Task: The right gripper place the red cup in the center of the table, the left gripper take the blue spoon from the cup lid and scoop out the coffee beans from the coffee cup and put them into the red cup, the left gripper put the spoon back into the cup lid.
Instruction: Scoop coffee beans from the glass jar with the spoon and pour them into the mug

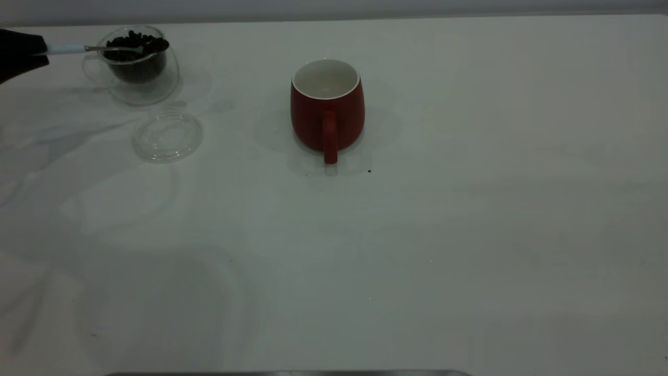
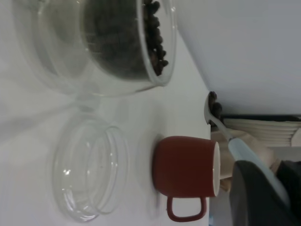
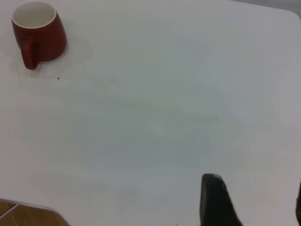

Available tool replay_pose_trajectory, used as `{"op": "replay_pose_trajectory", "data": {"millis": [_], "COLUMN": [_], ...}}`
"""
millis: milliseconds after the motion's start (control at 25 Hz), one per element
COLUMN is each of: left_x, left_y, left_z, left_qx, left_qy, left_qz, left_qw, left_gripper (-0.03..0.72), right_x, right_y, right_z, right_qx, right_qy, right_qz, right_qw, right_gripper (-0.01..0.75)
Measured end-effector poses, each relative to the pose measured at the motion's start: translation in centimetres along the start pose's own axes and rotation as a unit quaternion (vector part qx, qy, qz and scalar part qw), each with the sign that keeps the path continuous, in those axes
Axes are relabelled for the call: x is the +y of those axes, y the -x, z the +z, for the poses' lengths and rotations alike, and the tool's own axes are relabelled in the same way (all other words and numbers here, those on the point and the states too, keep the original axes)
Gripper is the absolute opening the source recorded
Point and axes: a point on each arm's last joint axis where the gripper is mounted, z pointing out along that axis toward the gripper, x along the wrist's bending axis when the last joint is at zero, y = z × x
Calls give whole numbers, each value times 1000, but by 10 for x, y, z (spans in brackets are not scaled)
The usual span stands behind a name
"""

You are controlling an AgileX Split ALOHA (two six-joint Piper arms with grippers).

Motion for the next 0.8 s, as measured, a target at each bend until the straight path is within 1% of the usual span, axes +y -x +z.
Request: {"op": "replay_pose_trajectory", "data": {"millis": [240,800], "left_x": [-1,-24], "left_y": [2,31], "left_z": [4,64], "left_qx": [-1,-15], "left_qy": [-6,-88], "left_qz": [0,33], "left_qw": [1000,995], "left_gripper": [126,126], "right_x": [0,0], "right_y": [0,0], "right_z": [0,0], "right_qx": [0,0], "right_qy": [0,0], "right_qz": [0,0], "right_qw": [1000,1000], "right_gripper": [438,438]}}
